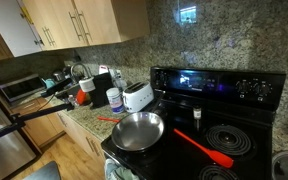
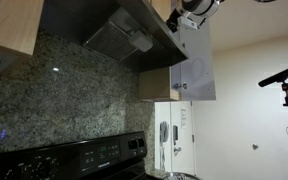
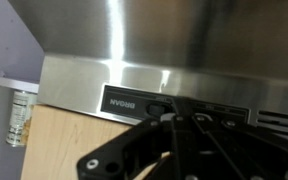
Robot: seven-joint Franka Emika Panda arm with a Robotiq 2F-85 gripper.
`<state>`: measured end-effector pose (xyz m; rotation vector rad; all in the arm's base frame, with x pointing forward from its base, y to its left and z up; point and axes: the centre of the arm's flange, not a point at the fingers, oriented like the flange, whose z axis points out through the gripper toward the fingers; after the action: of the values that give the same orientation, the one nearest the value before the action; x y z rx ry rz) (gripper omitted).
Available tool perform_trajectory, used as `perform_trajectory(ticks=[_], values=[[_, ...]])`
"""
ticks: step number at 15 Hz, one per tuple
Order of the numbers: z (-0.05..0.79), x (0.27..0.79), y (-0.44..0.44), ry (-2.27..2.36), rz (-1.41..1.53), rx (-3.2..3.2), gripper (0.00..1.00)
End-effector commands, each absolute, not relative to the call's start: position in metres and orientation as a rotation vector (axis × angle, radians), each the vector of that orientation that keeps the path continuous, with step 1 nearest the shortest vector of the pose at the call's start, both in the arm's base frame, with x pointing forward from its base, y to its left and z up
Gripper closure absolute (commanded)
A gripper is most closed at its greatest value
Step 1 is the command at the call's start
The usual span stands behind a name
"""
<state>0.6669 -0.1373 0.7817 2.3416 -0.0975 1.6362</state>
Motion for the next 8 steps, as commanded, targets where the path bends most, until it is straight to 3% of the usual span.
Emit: perform_trajectory(ticks=[1,8], values=[[0.798,0.667,-0.134,-0.100,1.638,2.315,1.00],[0.814,0.648,-0.131,-0.087,1.673,2.284,0.99]])
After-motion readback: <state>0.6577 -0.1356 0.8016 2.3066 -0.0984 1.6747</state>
